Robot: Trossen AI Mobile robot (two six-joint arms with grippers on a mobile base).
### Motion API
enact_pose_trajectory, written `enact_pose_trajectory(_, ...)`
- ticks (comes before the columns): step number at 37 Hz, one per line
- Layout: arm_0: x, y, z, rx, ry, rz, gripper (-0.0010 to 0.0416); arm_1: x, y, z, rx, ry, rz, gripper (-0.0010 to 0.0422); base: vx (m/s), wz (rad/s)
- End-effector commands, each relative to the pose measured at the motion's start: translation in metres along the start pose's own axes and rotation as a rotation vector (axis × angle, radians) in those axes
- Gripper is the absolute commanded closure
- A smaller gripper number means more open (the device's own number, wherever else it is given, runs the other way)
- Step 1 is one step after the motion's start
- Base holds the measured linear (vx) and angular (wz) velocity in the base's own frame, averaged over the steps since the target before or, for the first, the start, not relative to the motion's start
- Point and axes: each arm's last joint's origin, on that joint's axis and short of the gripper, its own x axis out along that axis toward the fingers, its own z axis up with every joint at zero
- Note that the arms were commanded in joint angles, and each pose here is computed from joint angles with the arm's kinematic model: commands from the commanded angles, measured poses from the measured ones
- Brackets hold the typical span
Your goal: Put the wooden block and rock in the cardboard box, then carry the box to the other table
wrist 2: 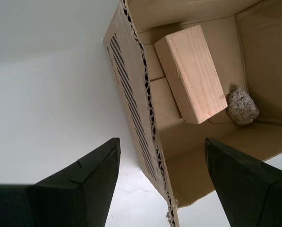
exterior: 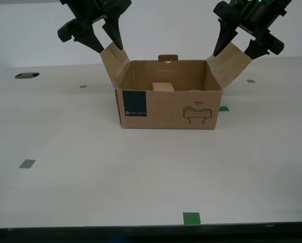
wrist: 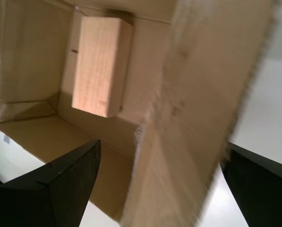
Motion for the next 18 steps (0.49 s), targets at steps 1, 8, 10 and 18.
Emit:
enact_pose_trajectory(1,0.009,-0.001,0.003,0.009,0.002,0.039,0.0066,0.005,0.0,0.0,0.0,0.011,-0.004,0.0174,0.0,0.0)
enact_pose_trajectory(8,0.03,-0.011,0.002,0.034,0.048,0.038,0.0072,0.013,-0.002,-0.002,0.002,0.04,-0.005,0.0174,0.0,0.0)
enact_pose_trajectory(10,0.032,-0.011,0.003,0.032,0.048,0.043,0.0076,0.013,-0.003,-0.001,0.006,0.028,-0.007,0.0174,0.0,0.0)
enact_pose_trajectory(18,0.035,-0.01,0.006,0.023,0.025,0.087,0.0093,0.027,-0.008,0.0,-0.001,0.041,-0.013,0.0174,0.0,0.0)
